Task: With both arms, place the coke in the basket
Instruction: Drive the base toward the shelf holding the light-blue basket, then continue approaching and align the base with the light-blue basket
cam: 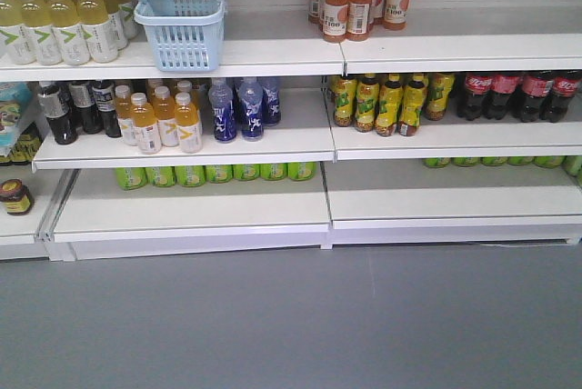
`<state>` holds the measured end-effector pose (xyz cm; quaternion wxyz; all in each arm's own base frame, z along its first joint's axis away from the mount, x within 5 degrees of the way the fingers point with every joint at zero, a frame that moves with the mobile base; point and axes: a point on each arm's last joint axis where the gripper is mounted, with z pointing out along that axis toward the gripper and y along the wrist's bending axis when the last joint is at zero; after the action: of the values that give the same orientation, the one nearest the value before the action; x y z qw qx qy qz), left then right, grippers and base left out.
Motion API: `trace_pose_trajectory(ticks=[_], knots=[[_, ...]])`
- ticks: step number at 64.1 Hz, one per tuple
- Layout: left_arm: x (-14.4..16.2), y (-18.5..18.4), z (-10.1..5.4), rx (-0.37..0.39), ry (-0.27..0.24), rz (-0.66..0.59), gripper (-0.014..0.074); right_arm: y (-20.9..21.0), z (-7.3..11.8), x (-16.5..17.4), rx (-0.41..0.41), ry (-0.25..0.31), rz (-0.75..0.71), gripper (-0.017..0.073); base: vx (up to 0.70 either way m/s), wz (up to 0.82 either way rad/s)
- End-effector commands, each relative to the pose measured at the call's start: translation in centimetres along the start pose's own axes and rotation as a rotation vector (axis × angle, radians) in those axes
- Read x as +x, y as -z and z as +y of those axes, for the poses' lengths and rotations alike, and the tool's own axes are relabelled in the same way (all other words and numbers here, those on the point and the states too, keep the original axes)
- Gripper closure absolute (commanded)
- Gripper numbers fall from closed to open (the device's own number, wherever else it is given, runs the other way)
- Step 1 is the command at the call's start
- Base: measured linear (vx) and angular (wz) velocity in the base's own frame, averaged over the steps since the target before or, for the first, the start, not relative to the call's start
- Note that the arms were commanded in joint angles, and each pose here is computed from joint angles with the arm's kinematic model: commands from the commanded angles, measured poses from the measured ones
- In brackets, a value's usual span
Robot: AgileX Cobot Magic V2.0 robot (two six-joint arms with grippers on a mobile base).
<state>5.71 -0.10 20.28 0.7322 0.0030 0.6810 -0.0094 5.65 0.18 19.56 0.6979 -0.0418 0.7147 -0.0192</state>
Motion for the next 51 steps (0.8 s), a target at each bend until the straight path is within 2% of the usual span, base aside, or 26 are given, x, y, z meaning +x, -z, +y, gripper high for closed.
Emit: trace_pose_trajectory(ticks=[1, 51], knots=[[-2.0, 0.32, 0.0, 0.001, 0.007, -0.135, 0.06, 0.06, -0.05, -0.49, 0.008, 0.007, -0.079, 0.0569, 0.1, 0.03], [-2.0, 0.32, 0.0, 0.001, 0.007, -0.135, 0.06, 0.06, -0.05, -0.49, 0.008, 0.007, -0.079, 0.0569, 0.11, 0.02]])
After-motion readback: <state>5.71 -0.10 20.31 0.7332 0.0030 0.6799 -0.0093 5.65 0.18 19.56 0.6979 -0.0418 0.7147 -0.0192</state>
